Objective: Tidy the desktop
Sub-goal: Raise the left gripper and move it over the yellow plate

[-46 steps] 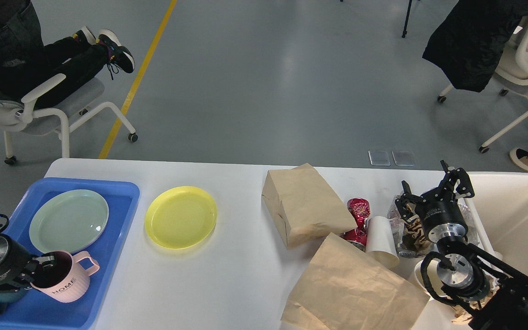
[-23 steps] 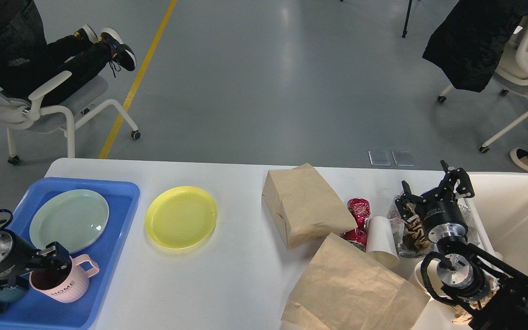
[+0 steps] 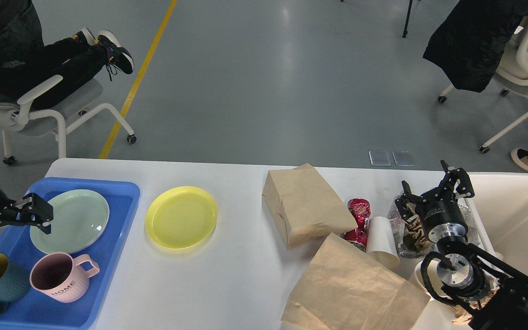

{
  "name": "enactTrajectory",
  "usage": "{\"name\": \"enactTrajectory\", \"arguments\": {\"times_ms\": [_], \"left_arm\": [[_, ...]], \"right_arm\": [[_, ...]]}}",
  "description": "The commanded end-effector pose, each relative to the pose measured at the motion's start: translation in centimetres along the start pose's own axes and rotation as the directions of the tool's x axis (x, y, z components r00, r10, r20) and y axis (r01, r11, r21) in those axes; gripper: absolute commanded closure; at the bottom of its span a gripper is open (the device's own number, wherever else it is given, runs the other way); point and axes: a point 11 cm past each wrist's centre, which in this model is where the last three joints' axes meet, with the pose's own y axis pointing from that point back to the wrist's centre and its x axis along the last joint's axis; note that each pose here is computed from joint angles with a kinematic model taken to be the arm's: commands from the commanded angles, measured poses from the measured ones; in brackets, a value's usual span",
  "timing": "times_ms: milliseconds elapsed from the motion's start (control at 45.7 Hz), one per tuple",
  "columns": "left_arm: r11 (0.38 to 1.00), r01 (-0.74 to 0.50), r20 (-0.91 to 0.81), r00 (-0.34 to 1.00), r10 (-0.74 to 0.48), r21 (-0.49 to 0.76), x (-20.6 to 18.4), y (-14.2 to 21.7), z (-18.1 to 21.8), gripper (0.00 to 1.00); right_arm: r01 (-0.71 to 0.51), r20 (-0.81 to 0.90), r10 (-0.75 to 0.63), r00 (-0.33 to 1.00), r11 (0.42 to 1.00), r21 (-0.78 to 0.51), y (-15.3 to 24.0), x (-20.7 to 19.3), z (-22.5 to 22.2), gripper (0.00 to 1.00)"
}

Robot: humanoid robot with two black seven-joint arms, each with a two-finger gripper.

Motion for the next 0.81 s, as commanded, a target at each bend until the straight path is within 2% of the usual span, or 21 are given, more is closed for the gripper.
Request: {"name": "enactTrajectory", "arguments": {"times_ms": [0,44,66,219,328,438,547,788], "left_arm": [[0.999,-0.044,0.041,0.998,0.045,-0.032,-0.3,4.8,3.9,0.04],[0.997,-0.065,0.055,0.996,0.067,-0.043,-0.4,6.4,5.5,0.04],[0.995,-0.081,0.075,0.994,0.086,-0.061,-0.7,7.9,7.5,0.04],[0.985,-0.114,0.144,0.981,0.132,-0.127,-3.0,12.2,14.2,0.04],[0.977,-0.132,0.185,0.969,0.163,-0.170,-5.3,14.5,18.3,0.04],[0.978,-0.129,0.227,0.960,0.164,-0.164,-8.5,15.3,22.0,0.04],[0.975,-0.146,0.225,0.957,0.181,-0.167,-10.4,16.0,24.0,0.04],[0.973,-0.141,0.209,0.961,0.179,-0.181,-10.2,15.9,24.1,0.04]], "right_arm": [[0.001,0.000,-0.001,1.000,1.000,0.001,0.0,-0.1,0.0,0.00],[0.001,0.000,-0.001,1.000,1.000,0.001,0.0,-0.1,0.0,0.00],[0.001,0.000,-0.001,1.000,1.000,0.001,0.0,-0.1,0.0,0.00],[0.001,0.000,-0.001,1.000,1.000,0.001,0.0,-0.1,0.0,0.00],[0.001,0.000,-0.001,1.000,1.000,0.001,0.0,-0.1,0.0,0.00],[0.001,0.000,-0.001,1.000,1.000,0.001,0.0,-0.1,0.0,0.00],[0.001,0.000,-0.001,1.000,1.000,0.001,0.0,-0.1,0.0,0.00],[0.001,0.000,-0.001,1.000,1.000,0.001,0.0,-0.1,0.0,0.00]]}}
